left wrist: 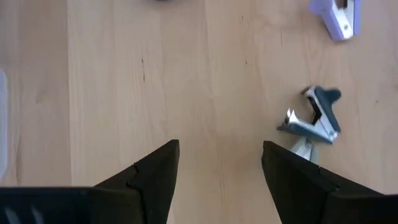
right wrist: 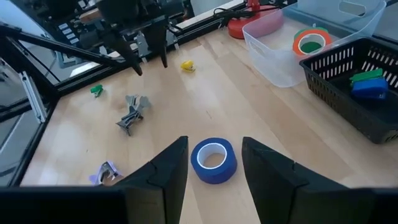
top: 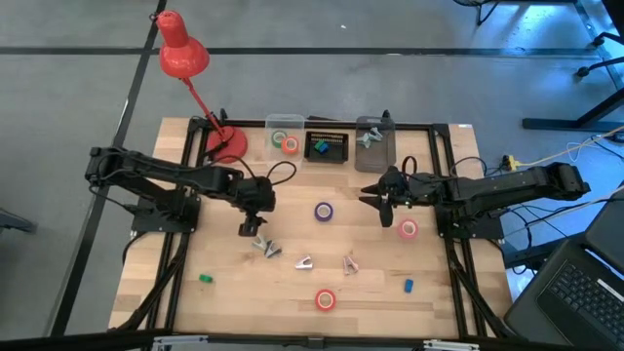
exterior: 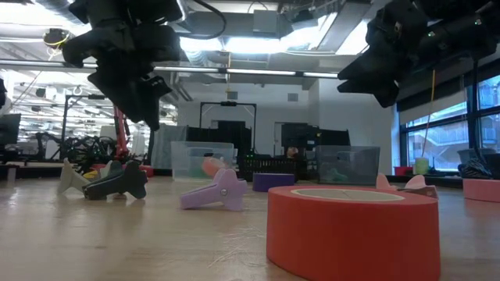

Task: Pick and place Stapler, Stapler remover, tape
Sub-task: Put the pink staple remover into the right black bin

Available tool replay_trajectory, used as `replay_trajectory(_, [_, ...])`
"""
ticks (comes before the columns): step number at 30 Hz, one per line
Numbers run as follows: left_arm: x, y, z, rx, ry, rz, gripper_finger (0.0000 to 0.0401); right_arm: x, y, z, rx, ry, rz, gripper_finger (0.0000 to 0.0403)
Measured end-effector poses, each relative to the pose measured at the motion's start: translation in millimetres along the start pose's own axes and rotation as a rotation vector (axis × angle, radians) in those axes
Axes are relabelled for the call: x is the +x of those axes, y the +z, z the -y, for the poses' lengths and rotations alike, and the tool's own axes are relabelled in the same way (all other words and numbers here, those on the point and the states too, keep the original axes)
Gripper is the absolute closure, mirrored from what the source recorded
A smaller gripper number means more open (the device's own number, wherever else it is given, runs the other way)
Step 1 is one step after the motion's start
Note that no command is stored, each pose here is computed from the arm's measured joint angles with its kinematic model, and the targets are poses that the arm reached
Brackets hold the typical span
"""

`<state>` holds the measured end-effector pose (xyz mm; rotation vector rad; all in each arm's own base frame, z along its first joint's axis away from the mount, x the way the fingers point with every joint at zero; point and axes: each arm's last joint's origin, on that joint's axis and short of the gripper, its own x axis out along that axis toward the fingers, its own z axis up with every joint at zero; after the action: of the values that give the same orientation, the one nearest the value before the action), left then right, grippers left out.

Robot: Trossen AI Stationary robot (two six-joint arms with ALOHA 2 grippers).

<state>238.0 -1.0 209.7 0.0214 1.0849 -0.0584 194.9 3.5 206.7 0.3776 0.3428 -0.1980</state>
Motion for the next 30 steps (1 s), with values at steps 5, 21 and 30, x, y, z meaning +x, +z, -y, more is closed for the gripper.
replay_trajectory(5, [0,2,-1,0.001,0.024,0.018,0.0183,2,-21,-2,0.187,0.084,-0.26,0.0249])
replay_trajectory(21, [-2,6,-24,0.014,0.284,0.051,0.0183,16,-93,-76,0.458,0.138,-0.425,0.0249])
replay_trajectory(30, [-4,5,-38,-0.041,0.35,0.058,0.0182,43,-124,-81,0.491,0.055,-0.518,0.0249])
